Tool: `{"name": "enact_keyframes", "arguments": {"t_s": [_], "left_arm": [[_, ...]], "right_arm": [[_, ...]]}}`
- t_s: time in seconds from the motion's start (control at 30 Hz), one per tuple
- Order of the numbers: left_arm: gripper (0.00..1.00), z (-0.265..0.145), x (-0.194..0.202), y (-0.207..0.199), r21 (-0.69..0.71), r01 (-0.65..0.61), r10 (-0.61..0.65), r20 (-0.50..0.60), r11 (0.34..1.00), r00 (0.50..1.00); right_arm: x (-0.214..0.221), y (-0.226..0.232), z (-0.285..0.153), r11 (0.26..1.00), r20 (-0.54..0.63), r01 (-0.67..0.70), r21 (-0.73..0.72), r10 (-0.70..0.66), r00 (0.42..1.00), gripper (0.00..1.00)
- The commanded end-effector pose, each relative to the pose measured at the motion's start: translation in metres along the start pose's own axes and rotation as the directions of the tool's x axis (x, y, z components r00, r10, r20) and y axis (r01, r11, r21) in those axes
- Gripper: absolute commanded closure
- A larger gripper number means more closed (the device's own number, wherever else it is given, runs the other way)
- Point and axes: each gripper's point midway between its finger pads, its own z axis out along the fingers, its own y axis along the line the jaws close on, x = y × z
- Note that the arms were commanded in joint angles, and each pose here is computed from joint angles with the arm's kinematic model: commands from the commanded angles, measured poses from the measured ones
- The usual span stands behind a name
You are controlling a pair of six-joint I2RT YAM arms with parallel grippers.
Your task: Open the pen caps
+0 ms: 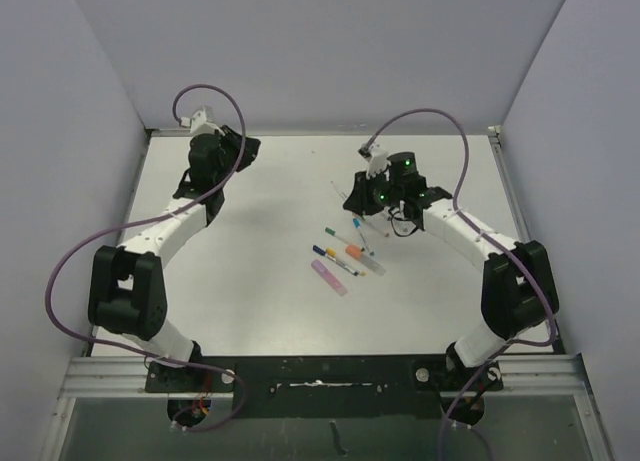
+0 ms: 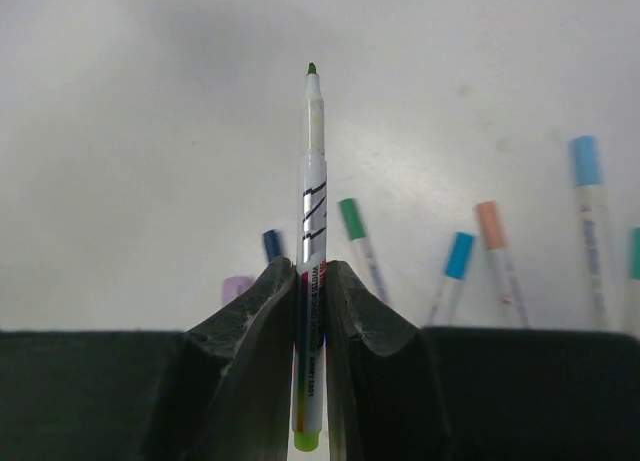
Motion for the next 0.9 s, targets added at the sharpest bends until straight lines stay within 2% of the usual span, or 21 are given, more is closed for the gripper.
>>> {"name": "enact_keyframes", "arguments": {"t_s": [0.0, 0.2, 0.4, 0.73, 0.87], "left_arm": [[1.00, 0.007, 0.044, 0.046, -0.088, -0.104, 0.079, -0.250, 0.991, 0.965], [1.00, 0.011, 0.079, 0.086, -0.162, -0.246, 0.144, -0.472, 0.956, 0.870], [1.00, 0.017, 0.098, 0.122, -0.225, -0.378, 0.171, -0.613, 0.898, 0.772], [0.99, 0.026, 0.106, 0.156, -0.268, -0.478, 0.169, -0.704, 0.837, 0.690], [0.96, 0.028, 0.100, 0.169, -0.288, -0.492, 0.163, -0.708, 0.822, 0.687]], "right_arm": [[-0.051, -0.052, -0.030, 0.970, 0.072, 0.051, 0.238, -0.070, 0.995, 1.00], [-0.070, -0.118, -0.043, 0.894, 0.084, 0.031, 0.446, -0.077, 0.994, 1.00], [-0.078, -0.170, -0.041, 0.845, 0.135, -0.047, 0.533, -0.031, 0.990, 1.00], [-0.067, -0.225, -0.036, 0.801, 0.149, -0.105, 0.589, 0.020, 0.989, 1.00], [-0.065, -0.240, -0.039, 0.791, 0.165, -0.122, 0.600, 0.027, 0.986, 1.00]]}}
